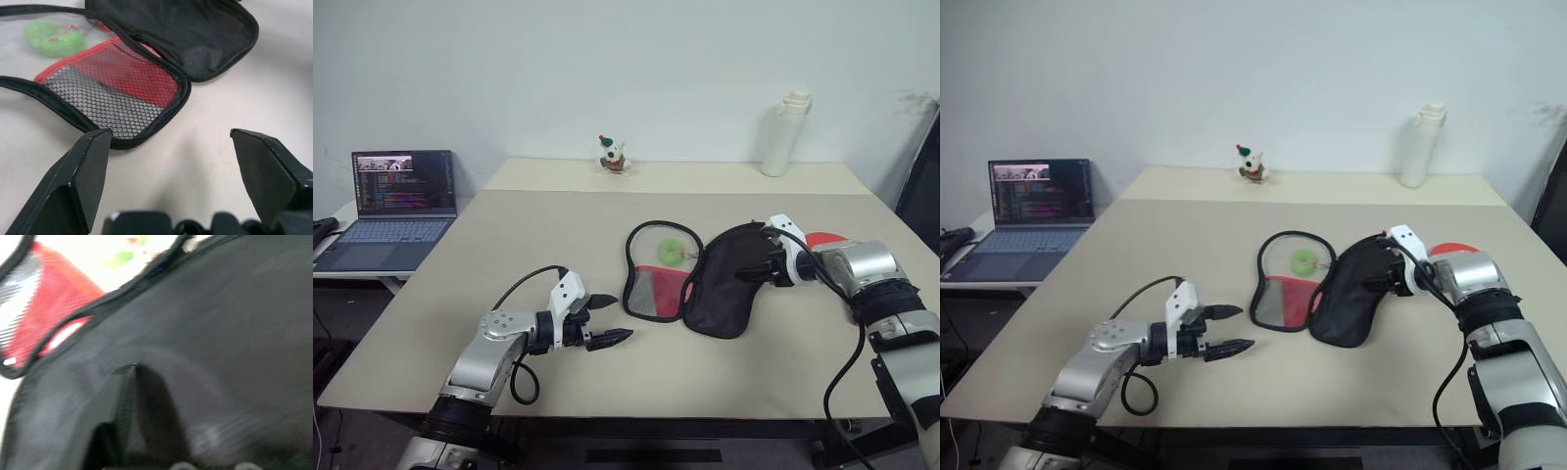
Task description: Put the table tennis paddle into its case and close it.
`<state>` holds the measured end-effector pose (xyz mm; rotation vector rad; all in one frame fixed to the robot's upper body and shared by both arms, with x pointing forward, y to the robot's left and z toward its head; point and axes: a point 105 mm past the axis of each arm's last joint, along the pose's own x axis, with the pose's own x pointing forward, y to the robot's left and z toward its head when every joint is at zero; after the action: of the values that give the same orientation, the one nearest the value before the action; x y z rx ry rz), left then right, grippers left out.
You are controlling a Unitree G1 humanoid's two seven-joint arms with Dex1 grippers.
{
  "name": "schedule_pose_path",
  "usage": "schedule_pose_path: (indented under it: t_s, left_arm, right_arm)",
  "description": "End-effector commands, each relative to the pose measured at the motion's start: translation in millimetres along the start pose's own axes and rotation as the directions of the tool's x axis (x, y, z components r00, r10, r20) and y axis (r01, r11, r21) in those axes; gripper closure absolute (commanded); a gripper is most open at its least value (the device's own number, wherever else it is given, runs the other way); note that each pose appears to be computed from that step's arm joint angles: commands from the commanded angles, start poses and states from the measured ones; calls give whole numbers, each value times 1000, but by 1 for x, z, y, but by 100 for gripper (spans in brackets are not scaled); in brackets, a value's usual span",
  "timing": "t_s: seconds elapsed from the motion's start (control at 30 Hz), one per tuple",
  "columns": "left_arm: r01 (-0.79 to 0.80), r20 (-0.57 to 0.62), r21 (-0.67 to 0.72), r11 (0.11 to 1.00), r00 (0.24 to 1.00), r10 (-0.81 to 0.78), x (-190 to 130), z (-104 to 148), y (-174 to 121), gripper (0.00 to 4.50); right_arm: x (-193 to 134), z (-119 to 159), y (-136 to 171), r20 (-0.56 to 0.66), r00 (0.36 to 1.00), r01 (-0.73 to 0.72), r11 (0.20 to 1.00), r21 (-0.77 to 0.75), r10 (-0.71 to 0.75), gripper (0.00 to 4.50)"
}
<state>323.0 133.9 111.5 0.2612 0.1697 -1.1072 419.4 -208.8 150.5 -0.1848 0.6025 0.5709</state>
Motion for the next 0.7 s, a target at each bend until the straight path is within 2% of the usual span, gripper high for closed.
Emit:
schedule_pose_path:
  t_s: [0.03, 0.17, 0.27, 0.3, 0.4, 0.47, 0.57, 0.7]
  left_arm:
    - [13, 17, 31, 999, 1000, -14, 4, 4, -2, 27]
    - [29, 20, 37, 999, 999, -30, 8, 5, -4, 27]
    - [43, 18, 42, 998, 999, -44, 10, 5, -4, 27]
    - [47, 17, 43, 998, 999, -48, 11, 5, -4, 27]
    - [59, 18, 50, 997, 998, -60, 13, 7, -4, 27]
    - [68, 20, 56, 996, 997, -69, 14, 9, -4, 27]
    - [75, 24, 62, 995, 997, -76, 14, 13, -4, 27]
    - [103, 38, 74, 992, 994, -106, 11, 22, -3, 27]
  right_arm:
    - [-22, 19, -28, 90, 986, 143, 989, -42, -138, 108]
    - [-45, 9, -56, 113, 952, 293, 952, -87, -283, 108]
    - [-63, -1, -60, 133, 945, 307, 951, -36, -300, 108]
    - [-68, -3, -56, 145, 947, 290, 957, -3, -286, 108]
    - [-79, -8, -36, 185, 951, 235, 968, 86, -248, 66]
    - [-81, -14, -15, 207, 954, 187, 970, 154, -216, 7]
    - [-79, -25, 12, 218, 957, 146, 965, 216, -193, 2]
    - [-67, -42, 43, 231, 939, 184, 941, 283, -253, 2]
